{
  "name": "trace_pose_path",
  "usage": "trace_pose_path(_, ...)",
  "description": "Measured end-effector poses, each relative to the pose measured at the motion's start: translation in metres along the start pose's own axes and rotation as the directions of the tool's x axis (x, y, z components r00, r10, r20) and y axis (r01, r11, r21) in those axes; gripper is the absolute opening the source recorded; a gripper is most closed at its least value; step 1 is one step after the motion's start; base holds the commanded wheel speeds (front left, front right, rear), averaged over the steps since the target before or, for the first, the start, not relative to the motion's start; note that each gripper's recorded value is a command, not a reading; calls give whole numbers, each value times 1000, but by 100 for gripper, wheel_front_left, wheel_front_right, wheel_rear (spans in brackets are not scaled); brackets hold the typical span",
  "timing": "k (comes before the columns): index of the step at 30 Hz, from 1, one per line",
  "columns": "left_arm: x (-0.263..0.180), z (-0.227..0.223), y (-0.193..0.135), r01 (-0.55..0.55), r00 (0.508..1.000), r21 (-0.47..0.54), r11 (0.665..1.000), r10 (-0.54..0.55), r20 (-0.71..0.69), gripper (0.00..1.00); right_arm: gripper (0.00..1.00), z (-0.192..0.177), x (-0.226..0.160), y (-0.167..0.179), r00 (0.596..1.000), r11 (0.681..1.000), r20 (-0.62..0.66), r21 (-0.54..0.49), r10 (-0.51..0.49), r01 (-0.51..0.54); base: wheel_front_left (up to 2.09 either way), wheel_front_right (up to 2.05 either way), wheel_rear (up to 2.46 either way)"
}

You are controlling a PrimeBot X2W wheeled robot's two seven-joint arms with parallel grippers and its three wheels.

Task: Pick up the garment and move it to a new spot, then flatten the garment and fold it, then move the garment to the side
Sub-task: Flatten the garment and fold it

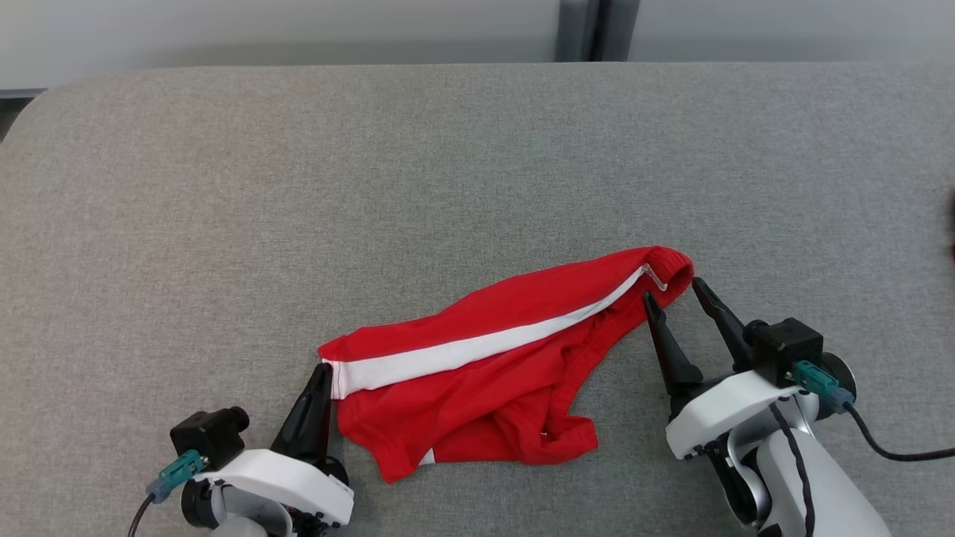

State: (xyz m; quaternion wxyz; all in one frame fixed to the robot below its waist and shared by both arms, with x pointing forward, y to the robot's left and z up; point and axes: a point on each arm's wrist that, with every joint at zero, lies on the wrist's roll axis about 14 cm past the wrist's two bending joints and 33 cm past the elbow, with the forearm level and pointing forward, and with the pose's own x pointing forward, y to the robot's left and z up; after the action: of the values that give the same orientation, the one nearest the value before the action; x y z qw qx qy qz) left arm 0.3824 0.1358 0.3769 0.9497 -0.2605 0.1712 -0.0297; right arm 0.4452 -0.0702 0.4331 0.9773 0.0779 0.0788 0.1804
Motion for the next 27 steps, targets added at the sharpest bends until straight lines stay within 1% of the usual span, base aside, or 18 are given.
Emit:
trace_pose_path(3, 2, 1, -1, 4, 1000, 2, 1000, -4, 3, 0, 91, -4, 5, 0, 1000, 1000, -15, 0, 2, -2, 0, 0, 0)
trace_pose_path(4, 3, 2, -2, 7, 1000, 2, 1000, -7, 5, 0, 87, -4, 7, -1, 1000, 1000, -14, -2, 5, -5, 0, 0, 0)
trace_pose_path(6, 4, 4, -2, 10, 1000, 4, 1000, -10, 9, 0, 84, -4, 12, -1, 1000, 1000, -15, -6, 6, -6, 0, 0, 0)
trace_pose_path(10, 5, 3, -2, 11, 1000, 4, 1000, -11, 7, 0, 75, -14, 14, -4, 999, 1000, -47, -14, 2, -2, 0, 0, 0)
trace_pose_path(11, 5, 3, -2, 12, 1000, 3, 1000, -12, 7, 0, 67, -14, 15, -4, 999, 1000, -49, -15, 2, -3, 0, 0, 0)
trace_pose_path(14, 7, 5, -2, 13, 1000, 3, 1000, -13, 11, 0, 35, -14, 20, -6, 999, 1000, -49, -17, 1, -2, 0, 0, 0)
trace_pose_path(16, 9, 8, -2, 16, 1000, 6, 1000, -16, 19, 0, 0, -16, 21, -5, 999, 1000, -53, -15, 5, -6, 0, 0, 0)
trace_pose_path(20, 10, 20, -4, 27, 998, 15, 1000, -28, 52, 0, 0, -5, 22, -1, 1000, 1000, -19, -9, 14, -14, 0, 0, 0)
trace_pose_path(21, 10, 30, -9, 43, 996, 25, 999, -45, 79, 0, 0, 5, 20, 1, 1000, 1000, 11, 0, 16, -16, 0, 0, 0)
trace_pose_path(23, 8, 39, -16, 63, 992, 35, 997, -66, 105, 0, 0, 13, 15, 3, 999, 1000, 34, 17, 12, -13, 0, 0, 0)
trace_pose_path(27, 3, 64, -32, 109, 977, 68, 992, -119, 176, 0, 0, 35, 4, 9, 995, 1000, 97, 19, 20, -22, 0, 0, 0)
